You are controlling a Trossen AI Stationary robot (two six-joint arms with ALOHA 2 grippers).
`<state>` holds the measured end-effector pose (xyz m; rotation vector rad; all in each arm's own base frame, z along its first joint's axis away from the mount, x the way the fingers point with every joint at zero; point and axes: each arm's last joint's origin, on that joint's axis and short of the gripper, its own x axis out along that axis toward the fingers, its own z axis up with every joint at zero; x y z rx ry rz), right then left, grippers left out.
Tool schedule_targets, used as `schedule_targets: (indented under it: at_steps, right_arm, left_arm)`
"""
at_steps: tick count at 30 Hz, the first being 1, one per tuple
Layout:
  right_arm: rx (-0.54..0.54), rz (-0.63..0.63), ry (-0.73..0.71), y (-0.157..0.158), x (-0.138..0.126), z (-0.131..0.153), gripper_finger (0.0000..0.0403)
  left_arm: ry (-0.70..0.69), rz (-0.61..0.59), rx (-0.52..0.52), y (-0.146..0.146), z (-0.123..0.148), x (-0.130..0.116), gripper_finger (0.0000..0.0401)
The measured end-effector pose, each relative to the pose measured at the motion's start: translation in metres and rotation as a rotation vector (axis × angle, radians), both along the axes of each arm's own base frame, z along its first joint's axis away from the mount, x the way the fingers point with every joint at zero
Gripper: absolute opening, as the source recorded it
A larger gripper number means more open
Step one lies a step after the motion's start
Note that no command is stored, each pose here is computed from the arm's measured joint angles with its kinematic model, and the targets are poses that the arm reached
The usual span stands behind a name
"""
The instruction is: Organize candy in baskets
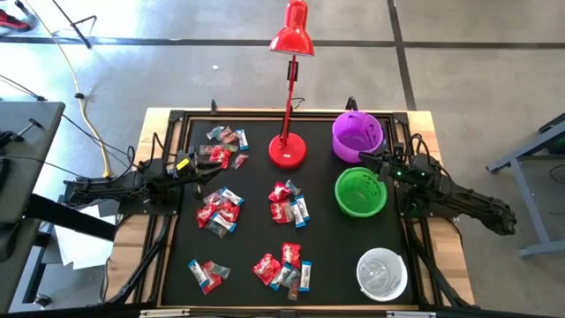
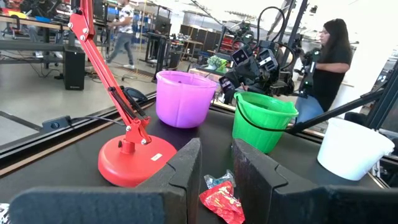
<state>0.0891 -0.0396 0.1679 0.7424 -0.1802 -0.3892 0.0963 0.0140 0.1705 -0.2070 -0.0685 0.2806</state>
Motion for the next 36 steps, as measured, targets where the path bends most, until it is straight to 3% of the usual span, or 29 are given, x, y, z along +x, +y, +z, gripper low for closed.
schedule_targets:
  at_steps: [21,36]
  right_arm:
    - [0.0,0.0,0.0,0.0,0.0,0.0,0.0122]
    - [0.0,0.0,0.0,0.0,0.0,0.0,0.0122]
  left_arm:
    - [0.001,-0.015,0.001,-0.0004,-0.0001,0.0001,0.0076]
    - [-0.016,0.039,0.078,0.0009,0.0038,-0.0005,0.0076]
